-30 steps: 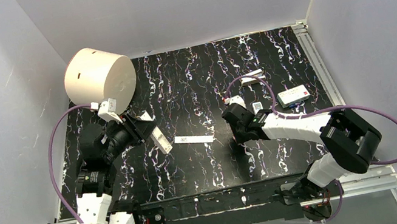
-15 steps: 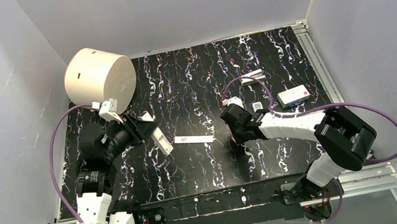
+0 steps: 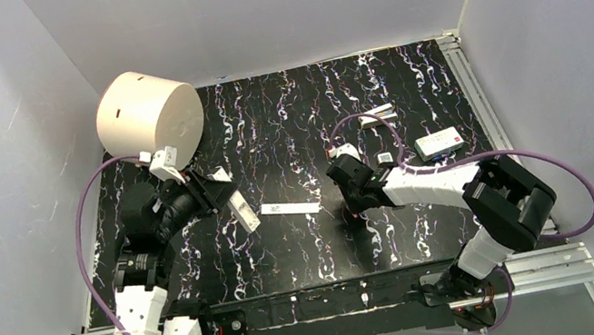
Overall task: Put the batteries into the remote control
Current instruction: Pick up the battery from the center of the board.
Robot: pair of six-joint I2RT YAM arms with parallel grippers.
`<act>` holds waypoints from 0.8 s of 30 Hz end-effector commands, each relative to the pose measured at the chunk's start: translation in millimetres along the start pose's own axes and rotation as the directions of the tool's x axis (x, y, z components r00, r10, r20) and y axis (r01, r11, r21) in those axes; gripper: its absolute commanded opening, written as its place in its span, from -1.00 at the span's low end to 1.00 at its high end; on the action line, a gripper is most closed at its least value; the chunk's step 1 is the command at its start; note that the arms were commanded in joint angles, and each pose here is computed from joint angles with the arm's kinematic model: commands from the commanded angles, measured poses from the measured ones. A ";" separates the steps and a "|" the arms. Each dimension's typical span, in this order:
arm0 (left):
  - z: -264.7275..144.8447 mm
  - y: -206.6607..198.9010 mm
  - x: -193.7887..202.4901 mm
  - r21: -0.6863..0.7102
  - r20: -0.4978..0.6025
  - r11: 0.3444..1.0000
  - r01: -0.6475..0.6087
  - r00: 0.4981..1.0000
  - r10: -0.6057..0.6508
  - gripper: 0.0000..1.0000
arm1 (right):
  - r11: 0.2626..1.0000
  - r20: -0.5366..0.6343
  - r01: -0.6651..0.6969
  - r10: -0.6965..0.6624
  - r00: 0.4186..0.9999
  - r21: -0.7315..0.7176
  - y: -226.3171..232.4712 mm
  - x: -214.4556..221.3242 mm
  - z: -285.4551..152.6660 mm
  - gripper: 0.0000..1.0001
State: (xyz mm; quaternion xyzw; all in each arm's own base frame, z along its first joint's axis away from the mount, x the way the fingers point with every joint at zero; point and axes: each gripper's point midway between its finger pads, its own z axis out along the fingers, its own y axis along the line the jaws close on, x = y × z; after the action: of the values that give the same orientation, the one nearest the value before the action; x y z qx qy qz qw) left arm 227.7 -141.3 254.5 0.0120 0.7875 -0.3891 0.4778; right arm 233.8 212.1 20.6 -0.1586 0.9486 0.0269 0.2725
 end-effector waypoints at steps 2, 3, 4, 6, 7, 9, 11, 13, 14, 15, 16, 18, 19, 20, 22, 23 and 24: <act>5.5 -4.6 6.8 0.023 -0.059 0.997 0.077 0.995 -0.075 -1.00 | 1.000 0.032 -0.025 0.025 0.999 0.006 -0.2 -13.5 -7.2 -0.79; 8.4 -5.2 10.9 0.034 -0.084 0.994 0.106 0.991 -0.103 -1.00 | 0.999 0.053 -0.036 0.036 0.998 -0.005 0.7 -19.7 -12.9 -0.79; 11.6 -5.5 13.5 0.042 -0.102 0.990 0.135 0.986 -0.130 -1.00 | 0.999 0.077 -0.047 0.048 0.996 -0.022 2.8 -26.8 -20.2 -0.80; 18.8 -5.4 19.6 0.059 -0.137 0.979 0.197 0.973 -0.188 -1.00 | 0.995 0.124 -0.062 0.071 0.990 -0.076 8.9 -42.0 -38.5 -0.79; 22.9 -5.7 21.5 0.071 -0.146 0.971 0.229 0.965 -0.217 -1.00 | 0.991 0.151 -0.068 0.085 0.985 -0.112 12.9 -50.5 -49.1 -0.79; 32.2 -8.2 19.5 0.111 -0.137 0.955 0.274 0.956 -0.258 -1.00 | 0.978 0.199 -0.065 0.105 0.974 -0.200 23.8 -65.4 -70.3 -0.79; 40.5 -5.7 25.4 0.106 -0.157 0.937 0.332 0.936 -0.314 -1.00 | 0.950 0.240 -0.030 0.109 0.965 -0.310 38.5 -75.9 -92.7 -0.78; 49.2 -1.9 31.9 0.077 -0.184 0.931 0.358 0.922 -0.340 -1.00 | 0.888 0.263 0.037 0.096 0.960 -0.458 60.6 -77.0 -117.2 -0.78; 53.4 -1.9 35.2 0.070 -0.200 0.930 0.362 0.918 -0.342 -1.00 | 0.855 0.284 0.067 0.096 0.954 -0.515 68.5 -77.9 -128.9 -0.78; 58.5 -3.4 40.4 0.066 -0.224 0.929 0.364 0.913 -0.341 -1.00 | 0.817 0.308 0.099 0.099 0.946 -0.568 75.7 -79.1 -141.9 -0.78; 62.2 -6.8 43.4 0.070 -0.235 0.931 0.358 0.913 -0.334 -1.00 | 0.784 0.335 0.126 0.109 0.936 -0.608 79.8 -80.9 -157.2 -0.78; 69.8 -12.7 50.6 0.078 -0.252 0.935 0.346 0.914 -0.317 -1.00 | 0.705 0.374 0.181 0.129 0.918 -0.686 90.7 -81.8 -183.2 -0.79; 73.4 -15.5 53.6 0.084 -0.255 0.935 0.344 0.915 -0.314 -1.00 | 0.677 0.391 0.196 0.148 0.908 -0.710 93.1 -83.4 -194.3 -0.78; 77.2 -16.1 56.7 0.078 -0.254 0.933 0.352 0.912 -0.323 -1.00 | 0.649 0.407 0.210 0.168 0.898 -0.731 95.1 -84.9 -204.6 -0.78; 83.8 -16.8 61.7 0.074 -0.255 0.924 0.376 0.903 -0.347 -1.00 | 0.599 0.431 0.229 0.217 0.876 -0.768 99.4 -89.5 -221.1 -0.77; 86.2 -17.9 63.2 0.081 -0.257 0.920 0.384 0.899 -0.353 -1.00 | 0.587 0.432 0.232 0.226 0.873 -0.776 100.2 -89.9 -225.0 -0.77; 88.6 -19.1 63.6 0.087 -0.255 0.916 0.391 0.898 -0.359 -1.00 | 0.579 0.426 0.229 0.228 0.876 -0.782 101.2 -89.5 -227.1 -0.76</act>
State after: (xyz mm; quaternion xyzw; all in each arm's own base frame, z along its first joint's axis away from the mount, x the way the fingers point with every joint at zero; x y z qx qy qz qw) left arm 241.3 -222.7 186.3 -0.0537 0.8189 -0.5014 0.2740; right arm 175.2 288.2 224.9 -0.2331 0.7833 0.4220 0.3924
